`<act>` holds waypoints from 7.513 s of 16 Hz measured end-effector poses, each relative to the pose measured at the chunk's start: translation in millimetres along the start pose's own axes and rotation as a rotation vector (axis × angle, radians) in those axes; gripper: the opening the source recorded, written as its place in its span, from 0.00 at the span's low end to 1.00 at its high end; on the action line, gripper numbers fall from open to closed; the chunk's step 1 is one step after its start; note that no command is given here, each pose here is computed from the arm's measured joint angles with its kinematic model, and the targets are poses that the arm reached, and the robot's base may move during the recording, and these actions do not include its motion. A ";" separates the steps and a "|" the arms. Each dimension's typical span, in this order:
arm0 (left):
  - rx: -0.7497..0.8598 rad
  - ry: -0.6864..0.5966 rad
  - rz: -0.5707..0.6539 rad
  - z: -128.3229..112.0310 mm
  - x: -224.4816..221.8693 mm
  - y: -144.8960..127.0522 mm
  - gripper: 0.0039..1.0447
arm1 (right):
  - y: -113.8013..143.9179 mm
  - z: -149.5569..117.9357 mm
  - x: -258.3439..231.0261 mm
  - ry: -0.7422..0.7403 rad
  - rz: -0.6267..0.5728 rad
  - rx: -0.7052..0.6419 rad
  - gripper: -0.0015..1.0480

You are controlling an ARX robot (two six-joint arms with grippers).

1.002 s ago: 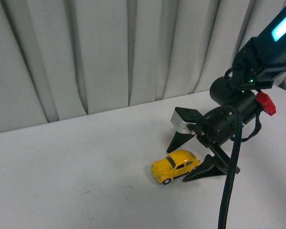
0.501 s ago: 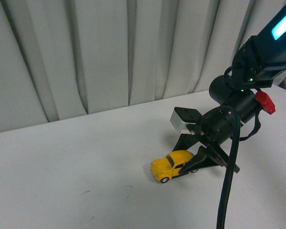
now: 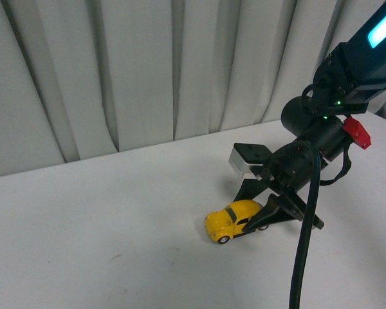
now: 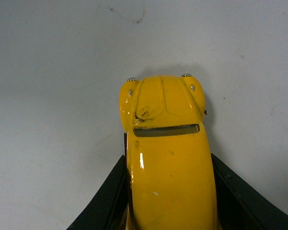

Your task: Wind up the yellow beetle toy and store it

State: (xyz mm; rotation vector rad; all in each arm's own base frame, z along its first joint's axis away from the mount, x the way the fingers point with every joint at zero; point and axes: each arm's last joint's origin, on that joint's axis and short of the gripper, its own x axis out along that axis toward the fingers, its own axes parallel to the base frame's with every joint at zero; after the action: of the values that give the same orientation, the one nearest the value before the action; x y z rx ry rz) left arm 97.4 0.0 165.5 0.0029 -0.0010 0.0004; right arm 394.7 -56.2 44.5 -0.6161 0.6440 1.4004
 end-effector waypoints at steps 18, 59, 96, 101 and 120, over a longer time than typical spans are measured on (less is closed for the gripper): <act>0.000 0.000 0.000 0.0 0.0 0.0 0.94 | 14.8 -22.7 -24.7 0.070 -0.069 0.045 0.40; 0.000 0.000 0.000 0.0 0.0 0.0 0.94 | 75.9 -71.0 -66.4 0.121 -0.093 0.245 0.93; 0.000 0.000 0.000 0.0 0.0 0.0 0.94 | 191.1 106.7 -69.9 -0.634 -1.408 0.592 0.02; 0.000 0.000 0.000 0.0 0.0 0.0 0.94 | 224.1 112.8 -62.1 -0.628 -1.400 0.606 0.02; 0.000 0.000 0.000 0.0 0.0 0.0 0.94 | 283.5 114.3 -70.3 -0.644 -1.407 0.595 0.02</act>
State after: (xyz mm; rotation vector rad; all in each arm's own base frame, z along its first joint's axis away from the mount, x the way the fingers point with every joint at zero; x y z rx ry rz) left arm 97.4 0.0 165.5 0.0029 -0.0013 0.0004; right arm 112.9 0.1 170.3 -0.0151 -0.0128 0.0022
